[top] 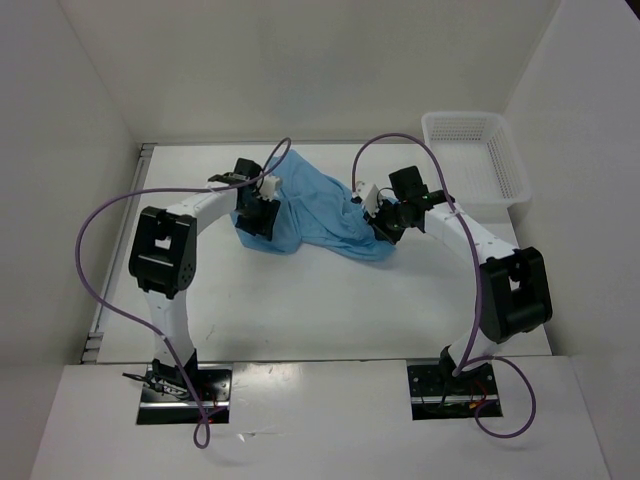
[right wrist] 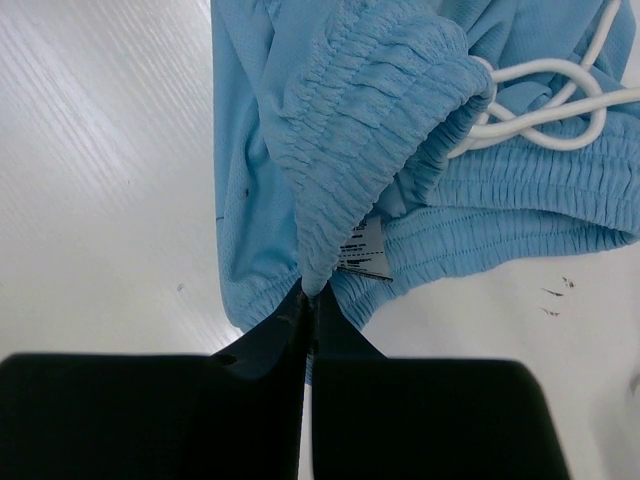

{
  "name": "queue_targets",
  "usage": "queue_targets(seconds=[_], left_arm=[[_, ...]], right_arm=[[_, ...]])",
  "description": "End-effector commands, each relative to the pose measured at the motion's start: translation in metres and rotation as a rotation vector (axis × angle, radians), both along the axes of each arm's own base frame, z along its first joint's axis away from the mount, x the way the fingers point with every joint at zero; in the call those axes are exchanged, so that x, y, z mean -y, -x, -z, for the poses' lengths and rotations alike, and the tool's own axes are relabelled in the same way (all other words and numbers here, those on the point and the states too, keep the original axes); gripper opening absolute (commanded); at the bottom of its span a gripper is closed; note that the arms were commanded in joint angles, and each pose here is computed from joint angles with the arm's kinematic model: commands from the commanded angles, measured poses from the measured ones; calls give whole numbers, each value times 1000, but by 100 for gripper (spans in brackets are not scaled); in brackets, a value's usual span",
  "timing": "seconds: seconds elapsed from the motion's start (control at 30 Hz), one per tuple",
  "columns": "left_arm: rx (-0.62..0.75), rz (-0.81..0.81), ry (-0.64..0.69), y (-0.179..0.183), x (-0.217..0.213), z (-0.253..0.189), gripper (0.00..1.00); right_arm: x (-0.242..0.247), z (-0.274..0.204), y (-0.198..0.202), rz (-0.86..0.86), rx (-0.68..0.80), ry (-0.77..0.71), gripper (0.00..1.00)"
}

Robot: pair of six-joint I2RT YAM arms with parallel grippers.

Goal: Fold and stack the shorts
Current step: Flatten the shorts out

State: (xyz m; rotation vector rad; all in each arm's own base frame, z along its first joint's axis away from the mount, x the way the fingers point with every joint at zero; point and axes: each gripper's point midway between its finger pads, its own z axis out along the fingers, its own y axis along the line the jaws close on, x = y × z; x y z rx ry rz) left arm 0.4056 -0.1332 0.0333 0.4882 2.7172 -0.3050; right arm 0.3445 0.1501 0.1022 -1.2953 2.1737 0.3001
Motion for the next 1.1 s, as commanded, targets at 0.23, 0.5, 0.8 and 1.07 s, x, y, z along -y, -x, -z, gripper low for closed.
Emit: queue_targets(seconds=[0.23, 0.5, 0.8, 1.07], left_arm=[[-19, -6, -61, -8, -3, 25, 56], [-6, 9, -46, -9, 4, 16, 14], [410, -162, -125, -109, -34, -119, 0], [735, -359, -105, -124, -113, -286, 0]], right_arm=[[1, -3, -9, -6, 40, 4, 0], [1, -7, -16, -8, 64, 10, 0], [0, -139, -139, 322, 382, -257, 0], [3, -263, -155, 316, 464, -499, 0]])
